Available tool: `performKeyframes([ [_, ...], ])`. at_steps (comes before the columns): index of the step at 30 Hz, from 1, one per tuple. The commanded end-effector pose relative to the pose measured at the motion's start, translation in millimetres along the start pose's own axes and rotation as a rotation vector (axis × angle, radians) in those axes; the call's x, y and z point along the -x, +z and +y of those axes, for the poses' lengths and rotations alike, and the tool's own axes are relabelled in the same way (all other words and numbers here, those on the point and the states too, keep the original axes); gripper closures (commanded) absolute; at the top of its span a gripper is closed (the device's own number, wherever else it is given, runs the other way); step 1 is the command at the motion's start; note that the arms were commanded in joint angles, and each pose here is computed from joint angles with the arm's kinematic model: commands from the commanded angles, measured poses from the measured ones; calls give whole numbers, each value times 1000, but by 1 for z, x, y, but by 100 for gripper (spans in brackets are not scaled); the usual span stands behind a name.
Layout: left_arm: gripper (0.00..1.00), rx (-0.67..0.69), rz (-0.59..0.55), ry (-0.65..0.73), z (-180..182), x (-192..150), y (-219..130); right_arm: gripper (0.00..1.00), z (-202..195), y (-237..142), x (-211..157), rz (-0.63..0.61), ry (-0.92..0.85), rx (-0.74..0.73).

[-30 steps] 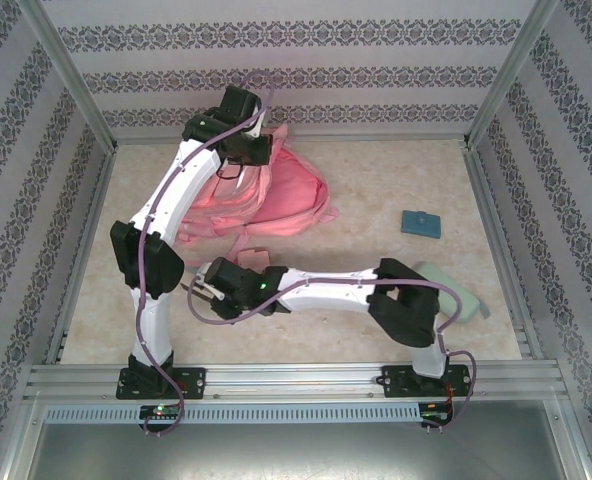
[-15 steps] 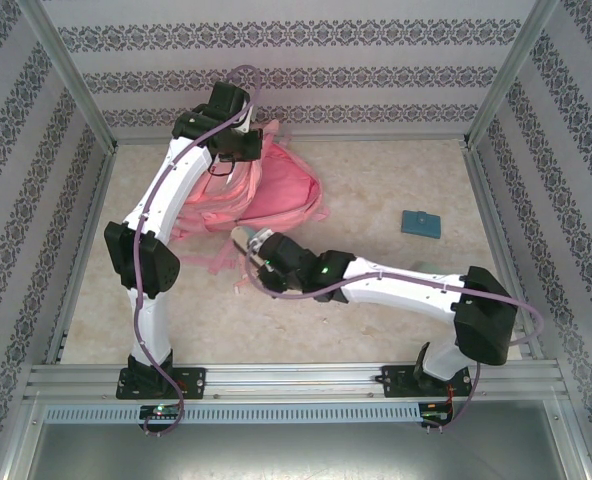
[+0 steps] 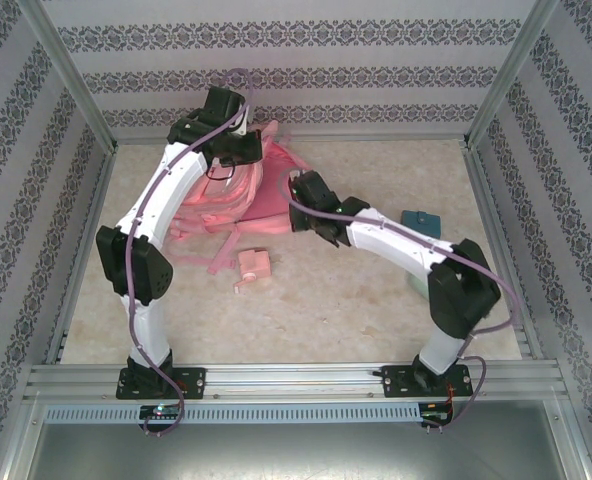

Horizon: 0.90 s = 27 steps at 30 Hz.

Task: Pack the student bag
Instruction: Place the loose stationery in the student bag.

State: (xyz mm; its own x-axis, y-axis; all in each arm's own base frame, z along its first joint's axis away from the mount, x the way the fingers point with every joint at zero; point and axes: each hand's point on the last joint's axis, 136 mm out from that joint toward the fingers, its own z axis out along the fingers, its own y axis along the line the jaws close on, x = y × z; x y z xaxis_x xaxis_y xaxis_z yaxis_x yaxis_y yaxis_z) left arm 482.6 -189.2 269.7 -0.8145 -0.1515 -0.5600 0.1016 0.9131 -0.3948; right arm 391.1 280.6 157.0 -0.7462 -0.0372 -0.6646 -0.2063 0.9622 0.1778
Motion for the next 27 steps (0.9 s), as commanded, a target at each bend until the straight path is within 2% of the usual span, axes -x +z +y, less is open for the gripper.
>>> performKeyframes([
  [1, 100, -76, -113, -46, -14, 26, -28, 100, 18, 6, 40, -68, 115, 59],
  [9, 100, -119, -114, -63, -26, 27, -26, 100, 34, 50, 69, -68, 208, 65],
  [12, 100, -135, -112, -71, -30, 28, -26, 100, 32, 76, 64, -39, 262, 55],
  [19, 100, -155, -99, -82, -36, 26, -21, 100, 53, 117, 74, -67, 370, 162],
  [27, 100, -155, -79, -94, -36, 18, -10, 98, 83, 138, 95, -64, 479, 358],
])
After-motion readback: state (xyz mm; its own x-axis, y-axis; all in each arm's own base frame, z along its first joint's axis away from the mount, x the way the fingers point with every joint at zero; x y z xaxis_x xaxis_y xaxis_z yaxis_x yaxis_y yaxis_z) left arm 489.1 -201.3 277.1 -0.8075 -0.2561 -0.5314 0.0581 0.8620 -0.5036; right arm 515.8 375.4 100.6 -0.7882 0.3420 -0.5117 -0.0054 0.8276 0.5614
